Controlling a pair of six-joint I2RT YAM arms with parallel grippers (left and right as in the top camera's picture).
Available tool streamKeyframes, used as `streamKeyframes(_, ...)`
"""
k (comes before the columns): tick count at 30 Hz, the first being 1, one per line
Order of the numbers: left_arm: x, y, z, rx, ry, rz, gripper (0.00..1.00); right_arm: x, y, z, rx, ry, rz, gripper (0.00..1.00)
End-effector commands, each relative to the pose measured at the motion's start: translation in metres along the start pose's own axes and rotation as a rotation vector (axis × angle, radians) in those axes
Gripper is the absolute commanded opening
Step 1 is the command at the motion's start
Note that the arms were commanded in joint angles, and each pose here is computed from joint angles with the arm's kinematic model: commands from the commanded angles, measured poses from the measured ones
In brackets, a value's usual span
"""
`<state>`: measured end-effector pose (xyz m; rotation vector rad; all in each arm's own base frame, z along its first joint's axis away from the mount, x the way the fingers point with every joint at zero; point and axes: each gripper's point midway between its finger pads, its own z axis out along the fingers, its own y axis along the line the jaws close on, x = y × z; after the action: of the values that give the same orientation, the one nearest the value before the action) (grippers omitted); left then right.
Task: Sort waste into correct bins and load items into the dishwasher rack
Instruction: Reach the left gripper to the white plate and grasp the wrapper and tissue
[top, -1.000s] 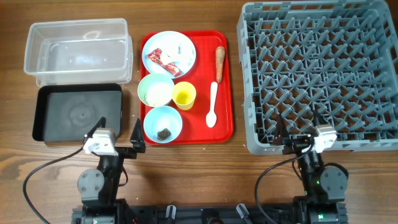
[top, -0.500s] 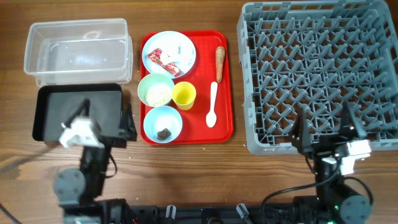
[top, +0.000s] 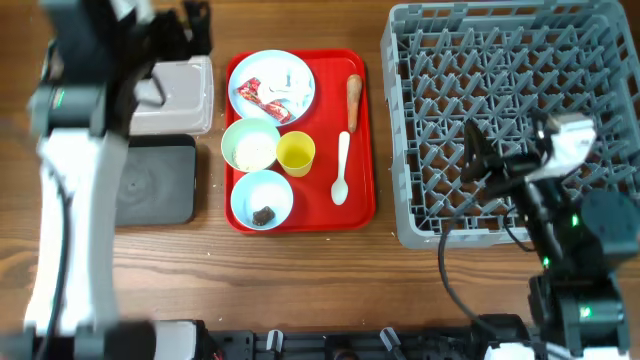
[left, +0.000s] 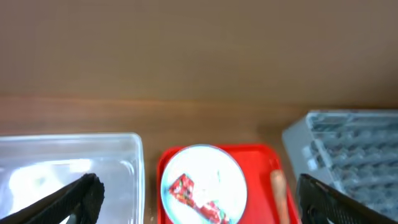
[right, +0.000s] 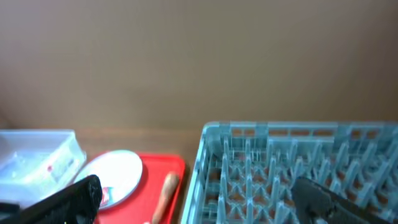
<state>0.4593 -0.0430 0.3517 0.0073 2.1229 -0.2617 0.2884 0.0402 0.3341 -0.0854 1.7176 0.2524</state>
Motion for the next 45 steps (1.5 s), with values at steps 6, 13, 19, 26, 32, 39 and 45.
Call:
streamKeyframes(6, 0.064, -0.047, 0.134, 0.031, 0.253, 0.113, 1.0, 0.042, -0.002, 0.031, -0.026, 0.225, 0.073, 0.99)
streamKeyframes(13, 0.143, -0.073, 0.186, 0.109, 0.449, 0.124, 0.99, 0.098, 0.009, 0.042, -0.104, 0.453, 0.16, 1.0)
streamKeyframes(19, 0.195, -0.052, 0.215, -0.012, 0.568, -0.044, 0.99, 0.113, 0.007, 0.046, -0.095, 0.513, 0.184, 1.0)
streamKeyframes(26, 0.213, -0.042, 0.223, -0.078, 0.605, -0.094, 0.99, 0.117, 0.006, 0.047, -0.094, 0.53, 0.188, 1.0)
streamKeyframes(32, 0.217, -0.035, 0.231, -0.124, 0.595, -0.138, 1.0, 0.117, 0.013, 0.046, -0.133, 0.533, 0.199, 1.0)
streamKeyframes(39, 0.251, -0.027, 0.247, -0.158, 0.654, -0.168, 1.0, 0.119, 0.014, 0.045, -0.136, 0.54, 0.202, 1.0)
streamKeyframes(45, 0.273, -0.022, 0.257, -0.17, 0.691, -0.167, 1.0, 0.119, 0.014, 0.045, -0.135, 0.542, 0.203, 1.0)
